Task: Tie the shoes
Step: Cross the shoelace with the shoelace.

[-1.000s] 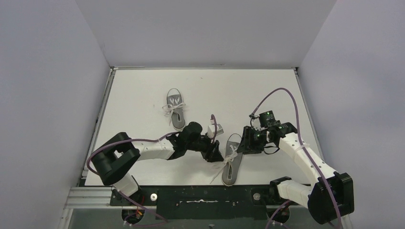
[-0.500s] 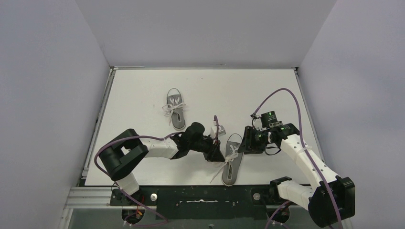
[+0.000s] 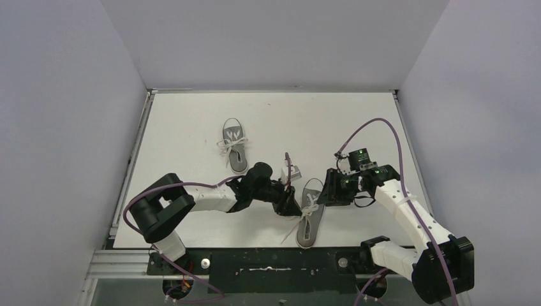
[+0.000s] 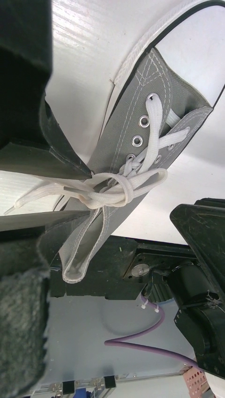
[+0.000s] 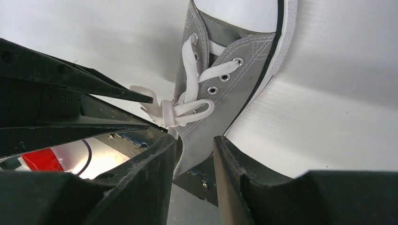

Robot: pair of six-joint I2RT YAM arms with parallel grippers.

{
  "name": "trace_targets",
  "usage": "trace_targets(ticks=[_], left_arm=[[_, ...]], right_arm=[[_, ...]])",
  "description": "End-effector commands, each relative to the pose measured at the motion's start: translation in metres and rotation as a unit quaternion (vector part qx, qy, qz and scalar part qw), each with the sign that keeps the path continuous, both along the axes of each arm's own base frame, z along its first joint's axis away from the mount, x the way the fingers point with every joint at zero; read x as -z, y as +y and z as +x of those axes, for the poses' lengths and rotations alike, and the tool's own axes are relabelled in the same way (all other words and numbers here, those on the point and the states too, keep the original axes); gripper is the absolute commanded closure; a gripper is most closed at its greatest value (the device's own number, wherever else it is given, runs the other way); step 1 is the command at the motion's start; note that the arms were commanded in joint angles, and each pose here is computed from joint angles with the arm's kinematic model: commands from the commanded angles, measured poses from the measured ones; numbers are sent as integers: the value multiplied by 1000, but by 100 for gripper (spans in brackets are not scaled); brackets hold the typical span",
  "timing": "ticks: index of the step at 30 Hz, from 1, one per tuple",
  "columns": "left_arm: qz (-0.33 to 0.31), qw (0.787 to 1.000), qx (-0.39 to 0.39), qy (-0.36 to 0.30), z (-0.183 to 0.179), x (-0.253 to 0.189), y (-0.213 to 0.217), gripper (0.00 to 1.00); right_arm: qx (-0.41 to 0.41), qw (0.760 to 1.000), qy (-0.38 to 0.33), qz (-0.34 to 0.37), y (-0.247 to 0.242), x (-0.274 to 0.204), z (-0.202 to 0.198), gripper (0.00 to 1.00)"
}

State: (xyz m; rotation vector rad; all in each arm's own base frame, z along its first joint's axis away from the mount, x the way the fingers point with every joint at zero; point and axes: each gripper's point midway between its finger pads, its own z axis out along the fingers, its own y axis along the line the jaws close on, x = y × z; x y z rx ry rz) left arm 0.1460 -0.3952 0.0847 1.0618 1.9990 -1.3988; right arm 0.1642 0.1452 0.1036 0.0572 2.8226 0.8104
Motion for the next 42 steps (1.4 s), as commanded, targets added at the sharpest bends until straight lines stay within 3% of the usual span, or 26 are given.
trace_targets(ticks=[1, 14, 16, 19, 24, 34, 42], left_arm=[[-47, 998, 15, -26, 5, -28, -14, 72], [-64, 998, 10, -20, 10, -31, -17, 90], [-69, 997, 5, -20, 12, -33, -15, 88], [-70, 997, 5, -18, 12, -34, -15, 77], [-70, 997, 16, -10, 9, -31, -20, 77], [-71, 997, 17, -12, 7, -31, -17, 100], [-71, 997, 15, -8, -1, -35, -4, 100]], right_arm=[[1, 1000, -23, 14, 3, -10, 8, 64], [3, 1000, -21, 12, 2, -9, 5, 64], [4, 1000, -20, 12, 2, -9, 5, 64], [6, 1000, -20, 14, 2, -9, 5, 64], [7, 1000, -21, 14, 2, -10, 6, 64], [9, 1000, -19, 17, 3, -11, 5, 64], [-13, 997, -10, 76, 23, -9, 8, 53]])
